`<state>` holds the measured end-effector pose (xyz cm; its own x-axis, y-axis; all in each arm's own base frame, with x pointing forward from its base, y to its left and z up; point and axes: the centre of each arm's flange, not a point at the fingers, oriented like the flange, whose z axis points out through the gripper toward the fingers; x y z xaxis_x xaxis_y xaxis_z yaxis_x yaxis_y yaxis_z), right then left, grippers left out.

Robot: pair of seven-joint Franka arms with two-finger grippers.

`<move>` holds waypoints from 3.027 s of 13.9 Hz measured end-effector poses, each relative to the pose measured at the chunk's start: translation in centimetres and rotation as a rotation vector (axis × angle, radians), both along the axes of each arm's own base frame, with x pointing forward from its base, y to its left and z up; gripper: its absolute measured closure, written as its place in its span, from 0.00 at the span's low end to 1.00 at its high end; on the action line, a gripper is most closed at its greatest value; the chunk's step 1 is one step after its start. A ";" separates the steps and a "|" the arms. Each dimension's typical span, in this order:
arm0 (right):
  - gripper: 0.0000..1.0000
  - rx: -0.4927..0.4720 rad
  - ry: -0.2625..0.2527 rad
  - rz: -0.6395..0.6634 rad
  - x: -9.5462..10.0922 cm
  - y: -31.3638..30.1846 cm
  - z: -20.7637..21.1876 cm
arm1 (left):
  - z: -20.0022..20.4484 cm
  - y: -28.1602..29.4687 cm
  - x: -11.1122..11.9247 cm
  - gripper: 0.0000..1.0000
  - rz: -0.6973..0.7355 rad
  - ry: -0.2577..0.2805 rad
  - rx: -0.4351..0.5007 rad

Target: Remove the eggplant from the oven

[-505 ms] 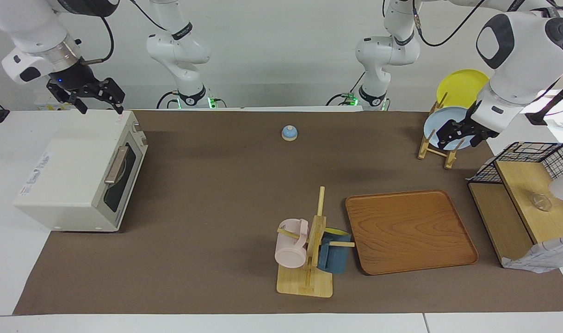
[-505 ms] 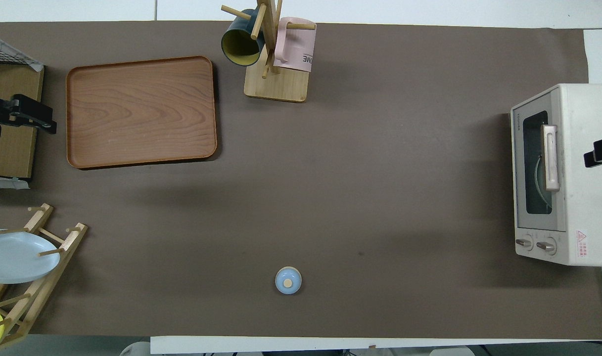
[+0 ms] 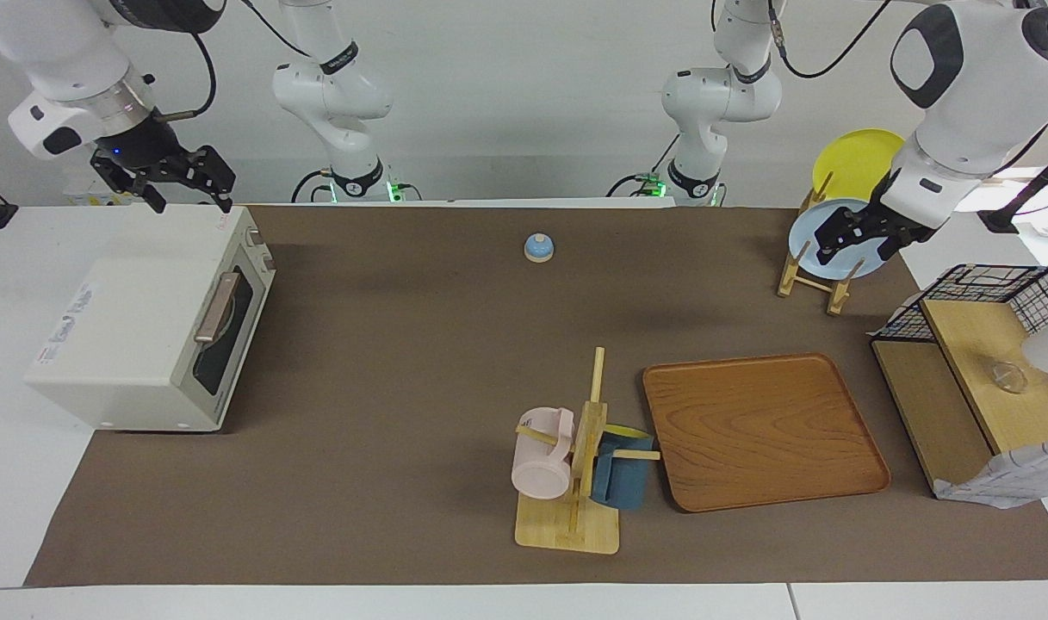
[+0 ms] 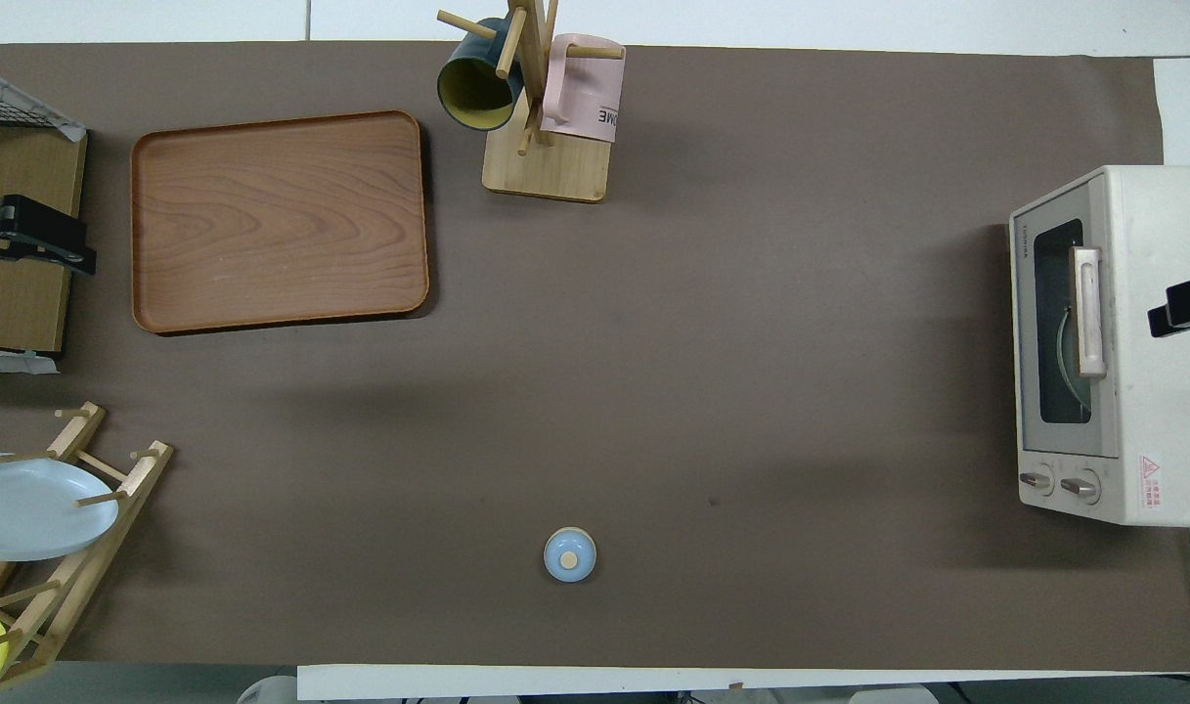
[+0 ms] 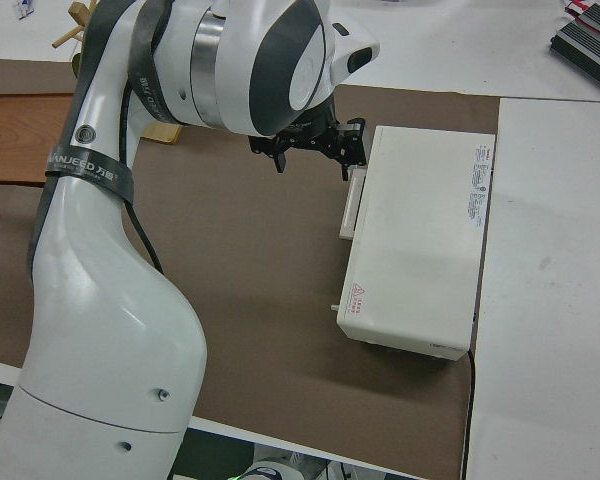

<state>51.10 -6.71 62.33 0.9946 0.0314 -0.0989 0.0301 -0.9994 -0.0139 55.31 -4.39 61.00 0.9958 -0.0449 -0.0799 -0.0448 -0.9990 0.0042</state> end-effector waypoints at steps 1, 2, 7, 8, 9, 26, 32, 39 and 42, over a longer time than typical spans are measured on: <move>0.16 -0.002 -0.020 0.016 0.1 0.2 -1.5 | 0.5 -0.1 -0.4 0.00 0.000 0.000 -0.011; 0.28 -0.005 -0.042 0.029 0.4 0.3 -3.6 | 0.9 -0.1 -0.7 0.00 -0.001 0.003 -0.016; 0.89 -0.123 0.023 0.096 2.1 -1.1 -13.0 | 1.7 0.0 -1.7 0.00 -0.002 0.015 -0.019; 0.98 -0.144 0.034 0.105 2.3 -1.3 -13.6 | 1.6 0.0 -1.7 0.00 -0.002 0.016 -0.018; 0.99 -0.151 0.044 0.110 2.4 -1.4 -14.1 | 1.6 0.0 -1.7 0.00 -0.002 0.016 -0.018; 0.81 -0.024 -0.043 0.040 8.7 14.8 -27.7 | 1.6 0.0 -1.7 0.00 -0.002 0.016 -0.018; 0.47 -0.096 0.135 -0.053 3.5 7.9 -19.3 | 1.6 0.0 -1.7 0.00 -0.002 0.016 -0.018; 0.49 -0.136 0.095 0.057 1.3 4.3 -25.8 | 1.5 0.0 -1.7 0.00 -0.002 0.020 -0.018; 0.73 -0.193 0.079 0.152 1.0 4.7 -26.7 | 1.4 0.0 -1.7 0.00 -0.001 0.020 -0.018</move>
